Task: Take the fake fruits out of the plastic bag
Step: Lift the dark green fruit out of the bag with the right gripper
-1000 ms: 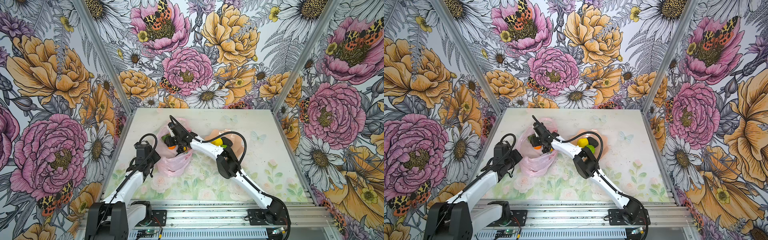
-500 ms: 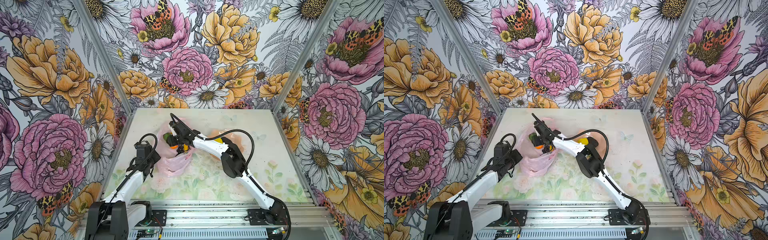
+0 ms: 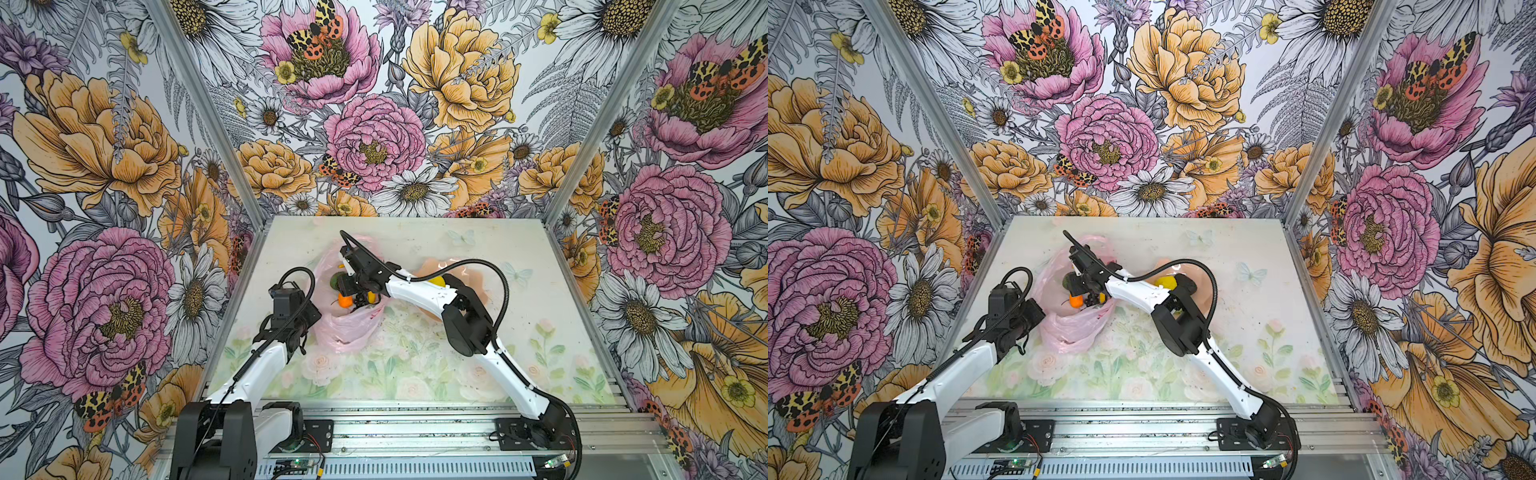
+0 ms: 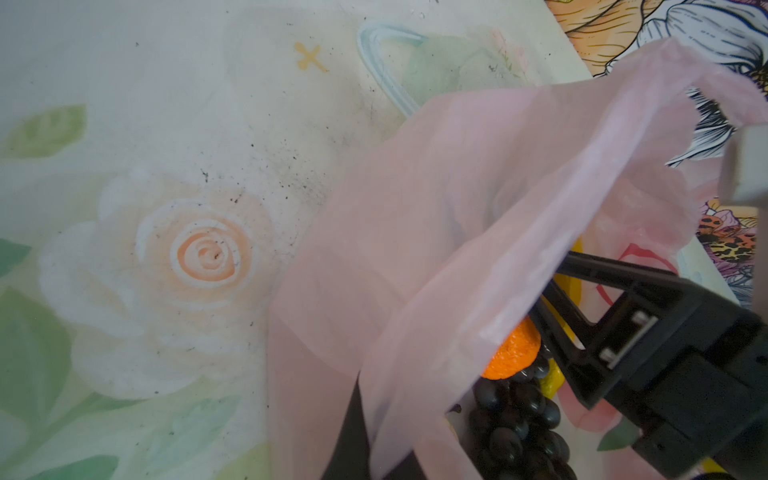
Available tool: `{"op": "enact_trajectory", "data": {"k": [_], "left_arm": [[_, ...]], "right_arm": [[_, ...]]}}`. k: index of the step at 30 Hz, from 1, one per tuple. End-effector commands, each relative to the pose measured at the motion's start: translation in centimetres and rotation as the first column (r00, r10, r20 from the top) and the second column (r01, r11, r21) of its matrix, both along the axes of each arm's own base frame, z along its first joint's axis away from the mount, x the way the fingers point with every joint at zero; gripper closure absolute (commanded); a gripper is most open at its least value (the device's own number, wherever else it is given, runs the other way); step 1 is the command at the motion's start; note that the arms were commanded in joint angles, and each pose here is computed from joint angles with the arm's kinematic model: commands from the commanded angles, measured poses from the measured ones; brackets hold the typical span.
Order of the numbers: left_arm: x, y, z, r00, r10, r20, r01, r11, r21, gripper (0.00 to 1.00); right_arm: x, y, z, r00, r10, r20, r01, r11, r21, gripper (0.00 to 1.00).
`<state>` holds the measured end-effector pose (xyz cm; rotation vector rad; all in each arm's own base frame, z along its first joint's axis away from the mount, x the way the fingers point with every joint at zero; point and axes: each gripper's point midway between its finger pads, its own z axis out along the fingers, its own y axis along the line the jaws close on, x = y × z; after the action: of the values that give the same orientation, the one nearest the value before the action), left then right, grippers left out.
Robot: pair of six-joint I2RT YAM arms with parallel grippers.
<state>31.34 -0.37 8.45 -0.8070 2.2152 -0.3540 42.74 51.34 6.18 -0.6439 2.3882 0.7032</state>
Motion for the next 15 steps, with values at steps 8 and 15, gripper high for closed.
{"op": "enact_trajectory", "data": {"k": [8,15], "left_arm": [[-0.2,0.0,-0.1,1.000,-0.019,0.011,0.019,1.000,0.004,1.00],[-0.2,-0.2,-0.1,1.000,-0.026,0.012,0.026,1.000,-0.001,1.00]], "right_arm": [[2.2,1.4,-0.8,1.000,-0.017,0.013,0.016,0.998,0.060,0.25],[3.4,2.6,-1.6,0.999,-0.039,0.002,0.038,0.993,0.112,0.27]]}}
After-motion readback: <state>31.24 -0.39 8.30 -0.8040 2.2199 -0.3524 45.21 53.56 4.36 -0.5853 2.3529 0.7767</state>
